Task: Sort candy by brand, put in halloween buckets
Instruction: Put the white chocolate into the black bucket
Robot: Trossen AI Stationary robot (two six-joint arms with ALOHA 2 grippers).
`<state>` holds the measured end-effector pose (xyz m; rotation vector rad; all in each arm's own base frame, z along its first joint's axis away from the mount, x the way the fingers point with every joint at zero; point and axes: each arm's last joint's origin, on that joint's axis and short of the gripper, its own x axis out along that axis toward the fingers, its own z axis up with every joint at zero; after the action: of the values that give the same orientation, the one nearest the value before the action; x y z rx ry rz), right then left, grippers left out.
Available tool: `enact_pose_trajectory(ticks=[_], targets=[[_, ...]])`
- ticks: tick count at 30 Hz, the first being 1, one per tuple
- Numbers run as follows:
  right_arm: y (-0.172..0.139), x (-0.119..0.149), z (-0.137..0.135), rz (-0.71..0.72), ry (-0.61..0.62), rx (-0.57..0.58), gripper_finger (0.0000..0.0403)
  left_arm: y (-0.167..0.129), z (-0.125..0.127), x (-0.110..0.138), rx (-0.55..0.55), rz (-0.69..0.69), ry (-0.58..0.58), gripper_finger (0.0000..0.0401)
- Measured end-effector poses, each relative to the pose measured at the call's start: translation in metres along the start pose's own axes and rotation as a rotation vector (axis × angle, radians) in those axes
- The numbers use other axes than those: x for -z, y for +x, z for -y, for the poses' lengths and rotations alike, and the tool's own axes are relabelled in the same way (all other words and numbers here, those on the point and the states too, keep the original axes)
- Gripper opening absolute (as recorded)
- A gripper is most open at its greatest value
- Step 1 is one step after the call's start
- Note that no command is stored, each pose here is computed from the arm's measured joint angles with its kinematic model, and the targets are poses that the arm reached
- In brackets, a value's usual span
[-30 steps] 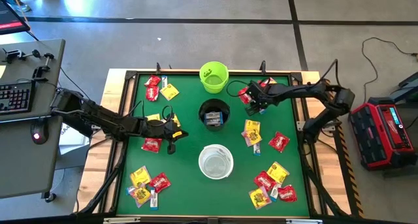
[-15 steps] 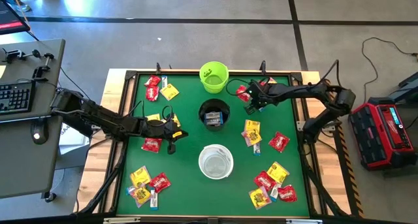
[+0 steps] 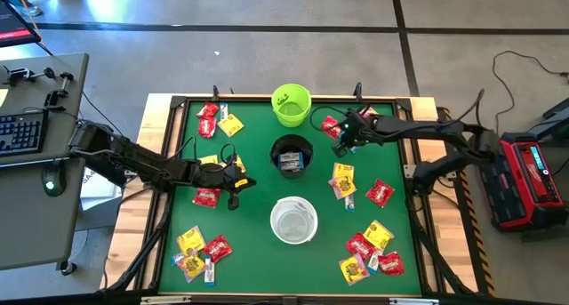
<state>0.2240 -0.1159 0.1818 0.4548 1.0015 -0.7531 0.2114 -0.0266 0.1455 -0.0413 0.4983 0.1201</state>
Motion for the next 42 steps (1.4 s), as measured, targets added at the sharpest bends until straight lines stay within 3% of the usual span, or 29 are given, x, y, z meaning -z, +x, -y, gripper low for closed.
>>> enact_pose_trajectory(ticks=[5,14,20,29,34,39,42], targets=[[0.0,0.012,-0.003,-0.093,-0.027,0.048,0.003,0.0,0.0,0.0,0.0,0.0,-0.006,0.0017],[0.001,0.022,0.001,-0.157,0.026,0.135,0.0177,0.0,0.0,0.0,0.0,-0.003,-0.007,0.0017],[0.015,0.037,0.016,-0.187,0.074,0.143,0.0205,0.0,0.0,0.001,-0.001,-0.008,-0.005,0.0017],[0.032,0.049,0.024,-0.128,0.104,0.027,0.0173,0.0,0.0,0.001,-0.001,-0.007,0.0,0.0017],[0.036,0.054,0.027,-0.11,0.116,0.02,0.0114,0.0,0.0,0.001,-0.001,-0.007,-0.004,0.0017],[0.037,0.052,0.026,-0.072,0.093,0.032,0.0021,0.0,0.0,0.001,-0.001,-0.007,-0.005,0.0017],[0.037,0.05,0.026,-0.049,0.091,0.027,0.0012,0.0,0.0,0.001,0.0,-0.007,-0.007,0.0017]])
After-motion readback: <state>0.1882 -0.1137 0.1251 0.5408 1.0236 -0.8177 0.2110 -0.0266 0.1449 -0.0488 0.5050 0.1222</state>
